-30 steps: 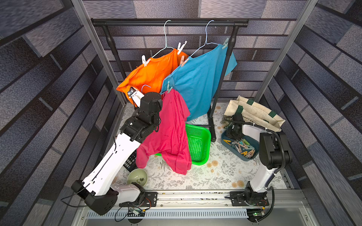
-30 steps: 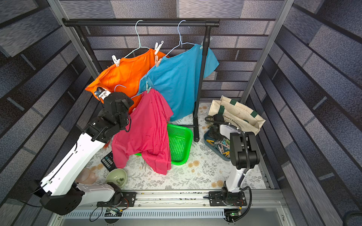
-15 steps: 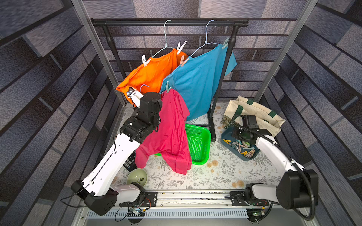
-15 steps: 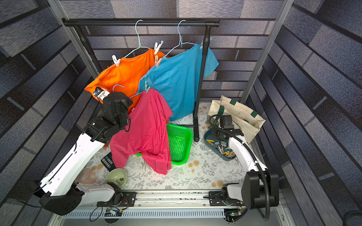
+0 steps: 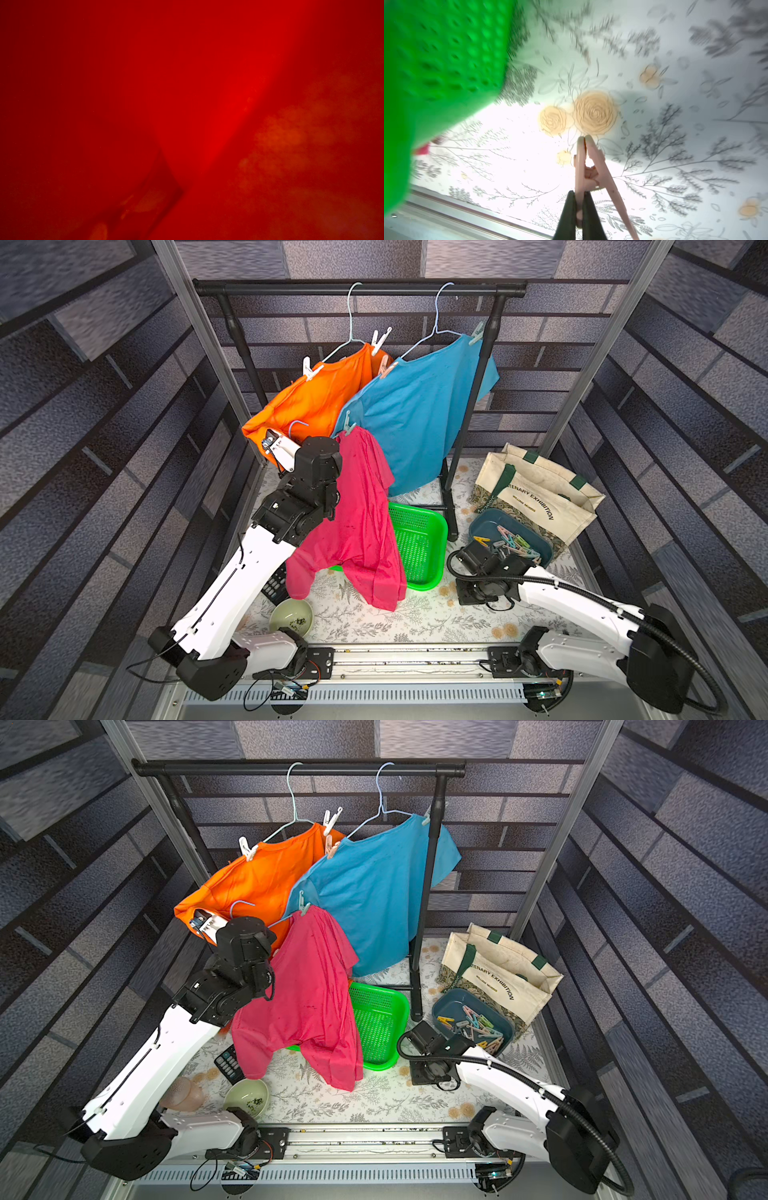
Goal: Use clothespins to secure the t-shirt on both sides of the hanger
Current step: Place the clothespin at the center of the board, then adjust the clothespin at the center of the board.
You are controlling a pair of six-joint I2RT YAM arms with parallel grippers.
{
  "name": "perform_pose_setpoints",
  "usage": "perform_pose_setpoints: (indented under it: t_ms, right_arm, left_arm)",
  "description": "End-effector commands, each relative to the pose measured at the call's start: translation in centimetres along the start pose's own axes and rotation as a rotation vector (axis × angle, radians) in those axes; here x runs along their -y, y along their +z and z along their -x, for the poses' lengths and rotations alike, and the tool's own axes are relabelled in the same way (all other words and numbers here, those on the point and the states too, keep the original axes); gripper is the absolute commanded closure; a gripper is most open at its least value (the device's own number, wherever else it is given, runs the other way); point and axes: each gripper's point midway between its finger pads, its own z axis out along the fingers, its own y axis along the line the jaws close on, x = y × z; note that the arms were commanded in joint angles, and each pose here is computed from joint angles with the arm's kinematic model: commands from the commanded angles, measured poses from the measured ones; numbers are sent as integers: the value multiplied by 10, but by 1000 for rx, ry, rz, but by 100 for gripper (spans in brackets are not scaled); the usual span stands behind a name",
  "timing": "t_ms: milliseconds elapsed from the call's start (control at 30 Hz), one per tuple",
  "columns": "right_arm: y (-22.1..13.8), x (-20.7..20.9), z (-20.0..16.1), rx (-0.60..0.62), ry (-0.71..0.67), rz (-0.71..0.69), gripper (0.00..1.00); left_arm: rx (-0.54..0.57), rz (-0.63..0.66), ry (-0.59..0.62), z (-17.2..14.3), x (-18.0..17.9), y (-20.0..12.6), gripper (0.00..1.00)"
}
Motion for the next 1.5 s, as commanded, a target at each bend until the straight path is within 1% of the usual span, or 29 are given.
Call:
perform_pose_setpoints:
  t_ms: [0, 100, 133, 167, 200, 233, 333, 367, 400, 433, 467, 500, 567, 633, 767, 933, 1000, 1067, 1167, 1233, 1267, 1333, 1467]
  right_arm:
    - [17, -5, -1, -6, 29, -10, 100]
    - [16, -7, 7, 29, 20, -10, 100]
    - [14, -6, 9, 45, 22, -13, 94]
    - [11, -5, 11, 64, 20, -14, 82]
    - [7, -3, 12, 86, 21, -16, 68]
    - [4, 0, 12, 100, 24, -21, 61]
    - [-3, 15, 7, 138, 58, -56, 49]
    - [-4, 19, 4, 142, 78, -61, 46]
    - [-4, 23, 0, 138, 100, -66, 45]
    - [-3, 24, -4, 130, 123, -60, 48]
    - [-1, 23, -8, 120, 138, -38, 57]
    - [1, 18, -12, 108, 153, 0, 69]
    - [5, 11, -18, 92, 174, 56, 89]
    - [3, 2, -19, 90, 159, 98, 100]
    - [2, -8, -19, 94, 113, 113, 100]
    - [21, -13, -18, 66, 116, 112, 100]
    - [27, -10, -14, 70, 129, 82, 100]
    - [29, 3, -13, 80, 163, 5, 100]
    - [22, 38, -19, 90, 231, -171, 100]
    - [16, 54, -20, 111, 270, -233, 100]
    - [14, 59, -20, 118, 295, -234, 100]
    - [14, 64, -15, 126, 358, -192, 100]
    - [7, 73, 9, 195, 461, -99, 100]
  left_arm:
    - [35, -25, -95, 19, 0, -7, 100]
    - [27, -30, -91, 17, 1, -7, 100]
    - [28, -30, -91, 17, 0, -7, 100]
    - [28, -28, -90, 17, -1, -7, 100]
    - [27, -31, -92, 17, -1, -7, 100]
    - [27, -31, -95, 16, -1, -7, 100]
    - [19, -42, -97, 13, 1, -5, 100]
    - [14, -44, -94, 11, 2, -5, 100]
    - [11, -45, -93, 10, 3, -4, 100]
    - [8, -47, -94, 9, 3, -4, 100]
    - [7, -47, -95, 9, 3, -4, 100]
    - [5, -47, -96, 8, 4, -3, 100]
    - [5, -46, -94, 8, 4, -3, 100]
    - [4, -46, -93, 7, 4, -3, 100]
    - [4, -45, -97, 7, 4, -3, 100]
    - [-2, -44, -92, 3, 5, -1, 100]
    - [-4, -43, -89, 3, 6, -1, 100]
    - [-5, -45, -94, 2, 6, 0, 100]
    - [-10, -52, -95, 1, 8, 0, 100]
    - [-10, -54, -95, 1, 9, 1, 100]
    - [-11, -55, -96, 0, 9, 1, 100]
    - [-15, -56, -99, -2, 10, 2, 100]
    - [-24, -57, -95, -6, 10, 3, 100]
